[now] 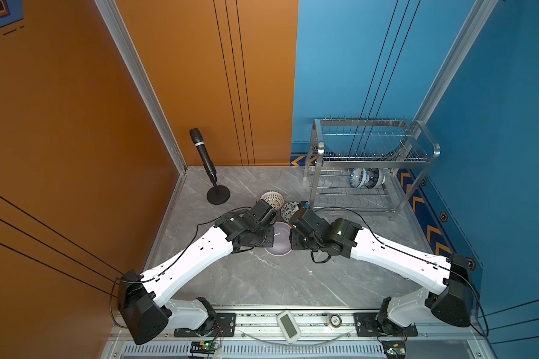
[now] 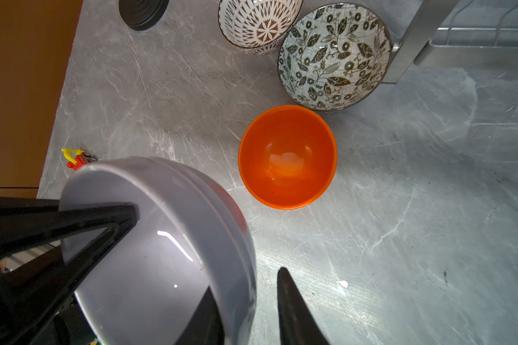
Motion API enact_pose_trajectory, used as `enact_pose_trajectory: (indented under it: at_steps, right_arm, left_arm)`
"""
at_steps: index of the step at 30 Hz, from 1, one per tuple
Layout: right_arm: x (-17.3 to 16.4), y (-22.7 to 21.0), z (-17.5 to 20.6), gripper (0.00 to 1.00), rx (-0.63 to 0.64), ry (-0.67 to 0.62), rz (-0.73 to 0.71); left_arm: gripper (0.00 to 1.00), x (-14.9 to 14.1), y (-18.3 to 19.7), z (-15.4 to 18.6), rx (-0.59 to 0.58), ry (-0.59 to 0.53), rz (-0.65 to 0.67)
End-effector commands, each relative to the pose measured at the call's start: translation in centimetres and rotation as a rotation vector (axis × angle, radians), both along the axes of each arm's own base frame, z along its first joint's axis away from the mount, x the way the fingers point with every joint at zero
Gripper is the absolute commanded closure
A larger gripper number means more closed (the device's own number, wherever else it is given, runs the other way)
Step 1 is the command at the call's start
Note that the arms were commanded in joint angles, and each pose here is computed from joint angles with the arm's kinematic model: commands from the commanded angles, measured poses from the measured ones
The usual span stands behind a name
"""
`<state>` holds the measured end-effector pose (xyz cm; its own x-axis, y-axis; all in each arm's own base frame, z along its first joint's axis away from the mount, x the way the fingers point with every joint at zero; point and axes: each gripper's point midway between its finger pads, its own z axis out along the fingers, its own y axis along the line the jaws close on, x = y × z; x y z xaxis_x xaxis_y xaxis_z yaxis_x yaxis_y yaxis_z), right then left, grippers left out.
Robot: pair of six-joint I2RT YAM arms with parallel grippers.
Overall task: Load bowls into a dish rack
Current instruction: Place the bowl in the dish rack.
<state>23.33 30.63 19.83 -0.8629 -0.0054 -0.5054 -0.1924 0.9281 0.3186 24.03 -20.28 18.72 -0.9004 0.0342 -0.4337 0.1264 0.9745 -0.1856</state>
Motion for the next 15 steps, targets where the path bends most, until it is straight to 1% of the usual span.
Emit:
enact_pose_trajectory:
  at_steps: [1,13,15]
  right_arm:
    - [0.54,-0.82,-0.54,0.74,-0.031,-0.005,-0.04]
    - [0.47,-0.99,-1.23,0.99,-0.037,0.008,-0.049]
    - [0.44,-1.11,-1.39,1.0,-0.043,0.011,-0.051]
  left_arm:
    - [1.0,0.55,-0.55,2.26,-0.043,-0.065,0.001]
    - [1.0,0.37,-1.08,2.95,-0.054,-0.082,-0.016]
    - [1.0,0.36,-1.27,3.15,-0.057,-0.088,-0.021]
